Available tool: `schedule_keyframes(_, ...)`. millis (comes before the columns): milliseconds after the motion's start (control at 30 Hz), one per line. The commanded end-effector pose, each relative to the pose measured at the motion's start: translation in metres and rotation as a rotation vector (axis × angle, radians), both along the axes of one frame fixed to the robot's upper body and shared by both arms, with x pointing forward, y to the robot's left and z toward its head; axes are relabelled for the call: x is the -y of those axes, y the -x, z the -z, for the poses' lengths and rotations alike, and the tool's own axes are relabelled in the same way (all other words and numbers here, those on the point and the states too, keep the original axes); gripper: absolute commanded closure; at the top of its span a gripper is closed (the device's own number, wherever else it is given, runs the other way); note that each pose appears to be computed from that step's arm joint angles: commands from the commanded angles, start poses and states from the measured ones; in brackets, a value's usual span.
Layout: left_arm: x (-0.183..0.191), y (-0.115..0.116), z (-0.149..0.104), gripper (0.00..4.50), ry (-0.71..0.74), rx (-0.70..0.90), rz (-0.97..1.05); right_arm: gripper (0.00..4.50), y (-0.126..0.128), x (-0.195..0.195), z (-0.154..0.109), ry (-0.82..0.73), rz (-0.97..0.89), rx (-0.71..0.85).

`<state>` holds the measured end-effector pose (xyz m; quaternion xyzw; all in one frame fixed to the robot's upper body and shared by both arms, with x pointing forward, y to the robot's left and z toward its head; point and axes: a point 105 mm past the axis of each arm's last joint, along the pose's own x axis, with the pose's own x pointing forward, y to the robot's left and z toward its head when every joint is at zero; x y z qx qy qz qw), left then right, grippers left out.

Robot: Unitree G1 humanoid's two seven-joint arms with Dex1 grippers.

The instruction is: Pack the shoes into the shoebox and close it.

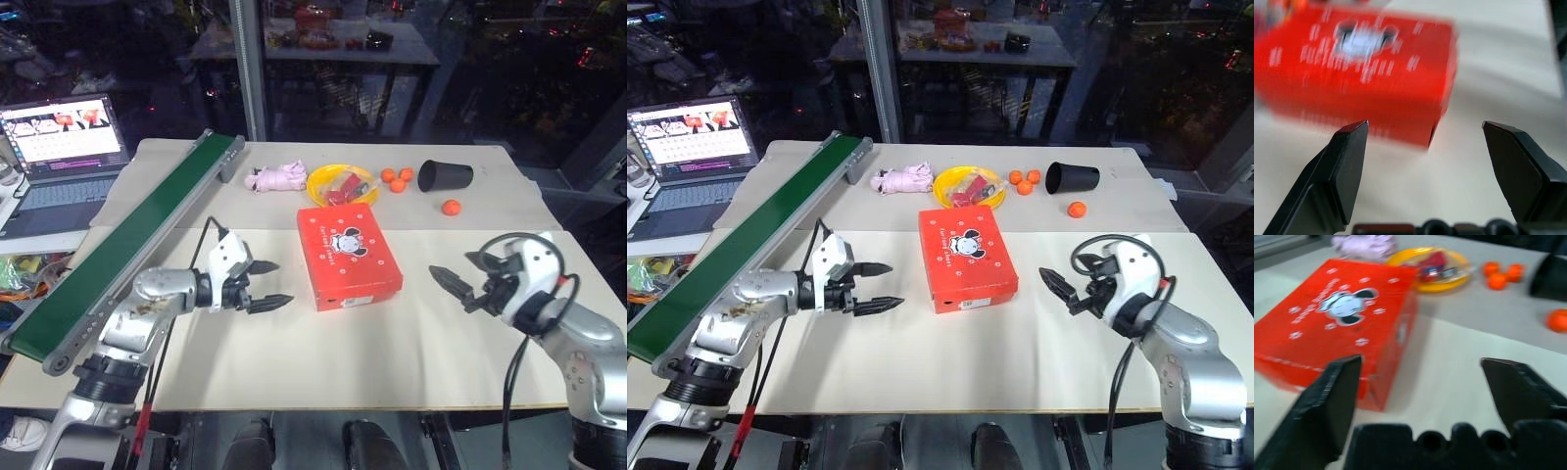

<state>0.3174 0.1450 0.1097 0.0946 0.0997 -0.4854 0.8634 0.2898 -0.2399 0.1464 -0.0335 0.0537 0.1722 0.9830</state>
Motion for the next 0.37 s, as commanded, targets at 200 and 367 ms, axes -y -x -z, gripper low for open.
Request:
schedule_keyframes(200,-0.022,-0.006,0.046,0.52,0.053,0.078,-0.378,0.03,0.010,0.030,0.061,-0.045,0.323,0.002)
schedule_keyframes(367,-0.023,0.002,0.072,0.52,0.067,0.046,-0.470,0.03,0.014,0.022,0.083,-0.052,0.355,-0.012)
